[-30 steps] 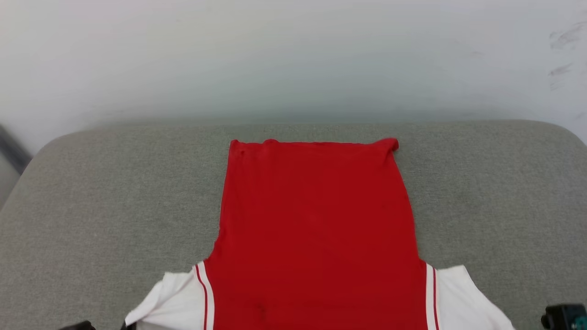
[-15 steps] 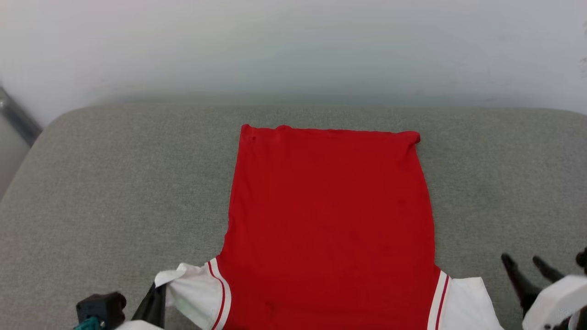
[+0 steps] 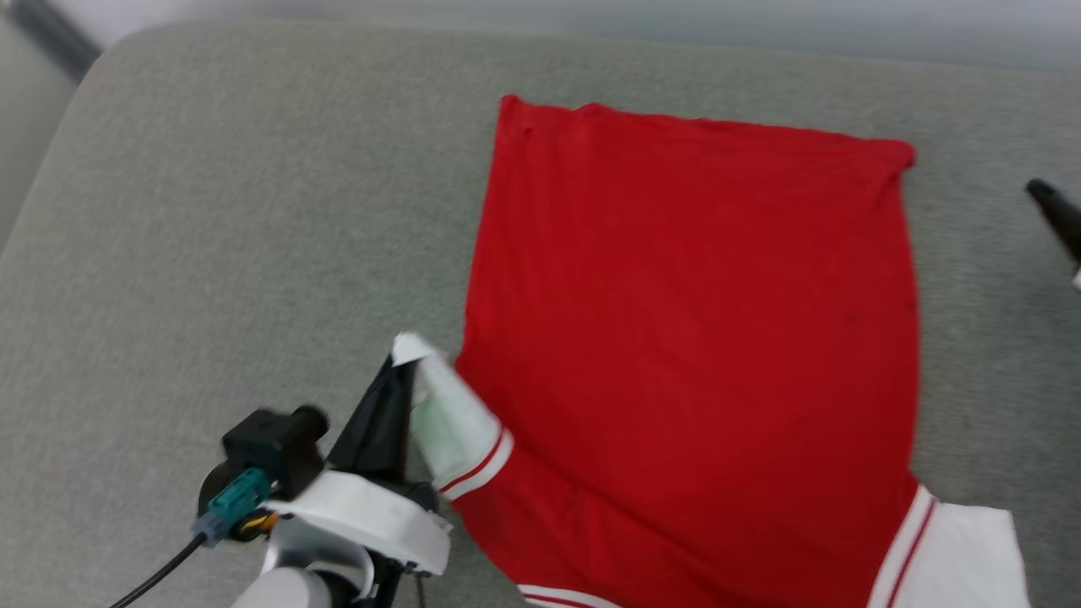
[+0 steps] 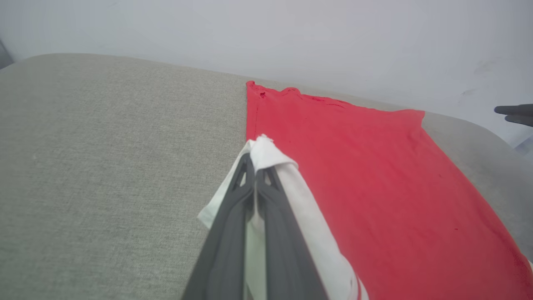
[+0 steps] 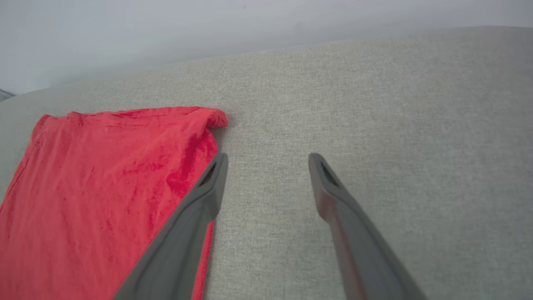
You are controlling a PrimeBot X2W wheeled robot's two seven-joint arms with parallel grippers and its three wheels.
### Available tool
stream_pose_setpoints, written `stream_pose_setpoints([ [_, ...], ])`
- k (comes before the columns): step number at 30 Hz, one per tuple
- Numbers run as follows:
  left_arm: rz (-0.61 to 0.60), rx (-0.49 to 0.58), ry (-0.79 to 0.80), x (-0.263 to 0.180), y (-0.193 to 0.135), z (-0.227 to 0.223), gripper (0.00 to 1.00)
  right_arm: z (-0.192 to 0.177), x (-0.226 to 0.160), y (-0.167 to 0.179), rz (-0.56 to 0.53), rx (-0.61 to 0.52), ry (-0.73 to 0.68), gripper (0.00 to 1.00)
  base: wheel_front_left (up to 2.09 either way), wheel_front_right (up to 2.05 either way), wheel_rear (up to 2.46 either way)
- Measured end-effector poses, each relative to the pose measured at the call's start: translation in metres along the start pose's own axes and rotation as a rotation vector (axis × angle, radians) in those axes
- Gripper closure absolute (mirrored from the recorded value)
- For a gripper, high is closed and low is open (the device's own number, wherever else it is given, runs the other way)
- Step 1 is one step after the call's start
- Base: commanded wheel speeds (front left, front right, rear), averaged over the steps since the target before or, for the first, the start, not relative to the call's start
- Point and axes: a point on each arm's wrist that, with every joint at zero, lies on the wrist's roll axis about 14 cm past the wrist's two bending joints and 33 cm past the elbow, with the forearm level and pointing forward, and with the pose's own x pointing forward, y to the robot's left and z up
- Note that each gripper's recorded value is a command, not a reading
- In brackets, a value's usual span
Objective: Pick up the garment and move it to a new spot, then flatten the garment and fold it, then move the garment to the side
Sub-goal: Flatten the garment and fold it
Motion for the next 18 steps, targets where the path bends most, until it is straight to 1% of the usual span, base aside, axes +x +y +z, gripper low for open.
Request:
stream_pose_setpoints([
  [3, 0.004, -0.007, -0.014, 0.007, 0.0, 0.001, 1.0, 0.006, 0.029, 0.009, 0.012, -0.034, 0.08, 0.0, 0.0, 0.0, 0.0],
  [7, 0.024, -0.01, 0.006, 0.013, 0.006, -0.009, 1.0, -0.006, 0.066, 0.031, 0.054, -0.048, 0.196, 0.0, 0.0, 0.0, 0.0],
  [11, 0.051, -0.016, 0.024, 0.017, 0.014, -0.02, 1.0, -0.024, 0.096, 0.043, 0.066, -0.075, 0.287, 0.0, 0.0, 0.0, 0.0],
  [14, 0.08, -0.012, 0.034, 0.017, 0.023, -0.025, 1.0, -0.053, 0.109, 0.048, 0.07, -0.072, 0.396, 0.0, 0.0, 0.0, 0.0],
  [17, 0.095, -0.01, 0.038, 0.017, 0.028, -0.027, 1.0, -0.062, 0.113, 0.049, 0.067, -0.053, 0.469, 0.0, 0.0, 0.0, 0.0],
  [18, 0.096, -0.011, 0.038, 0.017, 0.029, -0.028, 1.0, -0.062, 0.113, 0.048, 0.062, -0.054, 0.48, 0.5, 0.0, 0.0, 0.0],
])
